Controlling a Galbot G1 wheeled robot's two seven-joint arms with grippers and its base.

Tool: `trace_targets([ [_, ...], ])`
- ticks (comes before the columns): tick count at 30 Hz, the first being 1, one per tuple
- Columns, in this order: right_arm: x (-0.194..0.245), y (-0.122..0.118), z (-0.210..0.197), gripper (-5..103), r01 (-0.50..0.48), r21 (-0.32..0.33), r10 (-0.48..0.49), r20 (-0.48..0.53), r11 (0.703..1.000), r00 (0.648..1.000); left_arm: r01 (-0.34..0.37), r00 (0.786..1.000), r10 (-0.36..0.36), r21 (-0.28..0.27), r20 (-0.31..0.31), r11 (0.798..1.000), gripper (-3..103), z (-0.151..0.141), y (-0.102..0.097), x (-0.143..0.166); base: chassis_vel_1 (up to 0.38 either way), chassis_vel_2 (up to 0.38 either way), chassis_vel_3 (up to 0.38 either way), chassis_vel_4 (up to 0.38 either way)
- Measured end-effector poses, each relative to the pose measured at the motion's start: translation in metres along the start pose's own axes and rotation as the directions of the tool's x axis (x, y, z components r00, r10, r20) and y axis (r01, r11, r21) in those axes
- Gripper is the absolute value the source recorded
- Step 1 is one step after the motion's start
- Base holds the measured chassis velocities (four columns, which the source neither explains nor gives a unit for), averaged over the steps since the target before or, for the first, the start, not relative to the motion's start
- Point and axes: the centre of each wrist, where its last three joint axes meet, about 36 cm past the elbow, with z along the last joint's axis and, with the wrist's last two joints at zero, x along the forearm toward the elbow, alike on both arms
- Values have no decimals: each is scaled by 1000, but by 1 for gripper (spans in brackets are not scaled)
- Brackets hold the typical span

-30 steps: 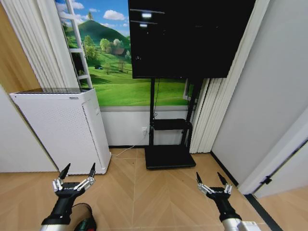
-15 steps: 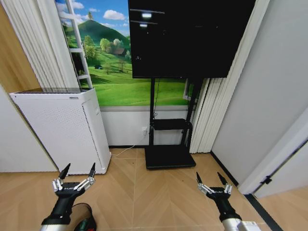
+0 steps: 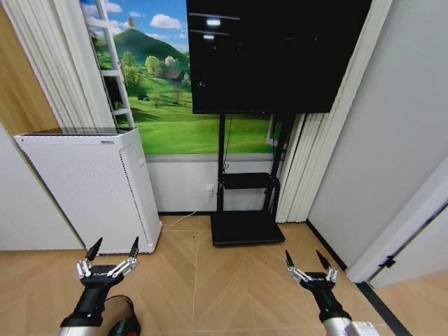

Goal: Pick up the trash bin and place the garbage on the floor into it.

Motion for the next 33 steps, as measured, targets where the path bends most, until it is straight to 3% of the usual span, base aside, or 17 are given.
trace_targets([
  [19, 0, 0, 0, 100, 0, 0, 0, 0, 1000, 1000, 0, 1000, 0, 0, 0, 1000, 100, 0, 0, 0, -77, -65, 77, 73],
  [33, 0, 0, 0, 100, 0, 0, 0, 0, 1000, 1000, 0, 1000, 0, 0, 0, 1000, 100, 0, 0, 0, 48, 46, -55, -44],
])
